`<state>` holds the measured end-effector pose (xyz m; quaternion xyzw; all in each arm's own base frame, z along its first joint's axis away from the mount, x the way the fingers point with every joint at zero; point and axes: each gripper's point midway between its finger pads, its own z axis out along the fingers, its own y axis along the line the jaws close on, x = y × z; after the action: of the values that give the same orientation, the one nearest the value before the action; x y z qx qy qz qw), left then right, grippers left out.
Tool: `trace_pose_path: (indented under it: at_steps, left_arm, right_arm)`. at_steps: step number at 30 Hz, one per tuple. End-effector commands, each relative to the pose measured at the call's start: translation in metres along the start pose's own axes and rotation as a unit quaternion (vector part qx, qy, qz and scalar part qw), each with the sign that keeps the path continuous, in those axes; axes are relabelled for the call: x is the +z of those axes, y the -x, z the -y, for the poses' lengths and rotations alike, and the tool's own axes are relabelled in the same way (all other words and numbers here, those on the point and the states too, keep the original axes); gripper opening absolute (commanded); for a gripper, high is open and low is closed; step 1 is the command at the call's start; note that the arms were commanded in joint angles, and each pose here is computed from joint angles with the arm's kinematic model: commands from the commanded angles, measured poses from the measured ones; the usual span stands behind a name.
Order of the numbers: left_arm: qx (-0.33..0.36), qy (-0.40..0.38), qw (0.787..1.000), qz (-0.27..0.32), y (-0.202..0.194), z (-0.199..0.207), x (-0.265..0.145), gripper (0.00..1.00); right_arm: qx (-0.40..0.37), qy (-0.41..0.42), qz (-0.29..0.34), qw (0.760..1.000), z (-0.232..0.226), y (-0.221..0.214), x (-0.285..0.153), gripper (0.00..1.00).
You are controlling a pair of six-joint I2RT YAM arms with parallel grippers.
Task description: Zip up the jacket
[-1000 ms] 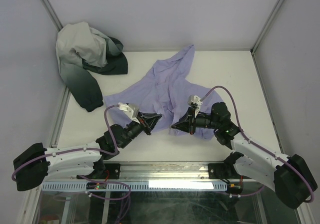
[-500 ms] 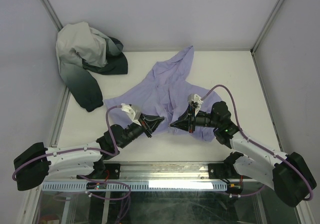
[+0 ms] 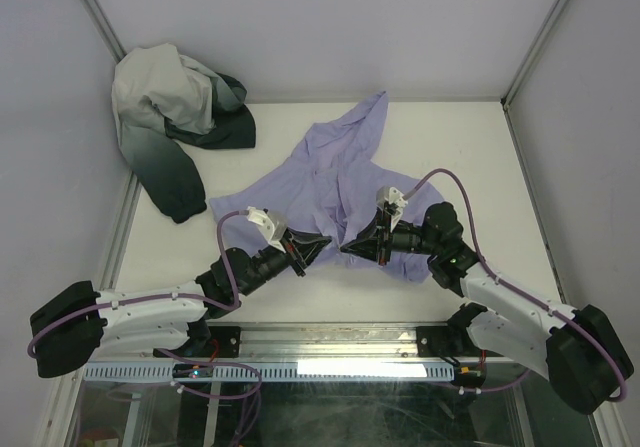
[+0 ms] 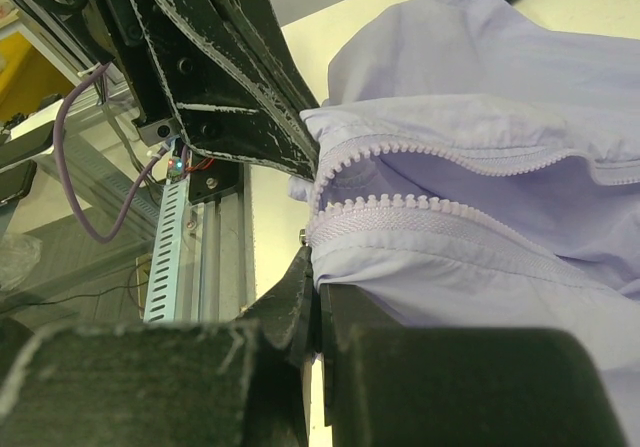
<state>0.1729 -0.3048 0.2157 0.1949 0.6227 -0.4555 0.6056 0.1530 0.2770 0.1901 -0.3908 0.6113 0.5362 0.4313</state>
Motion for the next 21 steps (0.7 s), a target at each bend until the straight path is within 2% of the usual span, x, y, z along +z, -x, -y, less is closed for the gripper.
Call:
trace_pose_path:
  at_steps: [1,12,21]
  left_arm:
    - [0.002,-0.03,0.999,0.034,0.02,0.013,0.003,0.0]
    - [0.016,-0.024,1.0,-0.004,0.004,0.01,0.007,0.0]
    - [0.024,-0.016,0.997,-0.074,-0.027,0.005,0.008,0.0]
  right_arm:
    - [-0.039,-0.001,0.044,0.998,-0.004,0.033,0.0,0.0]
    - [-0.015,-0.011,0.051,0.999,-0.003,0.039,0.001,0.0]
    - [0.014,-0.02,0.053,0.998,0.004,0.044,0.006,0.0]
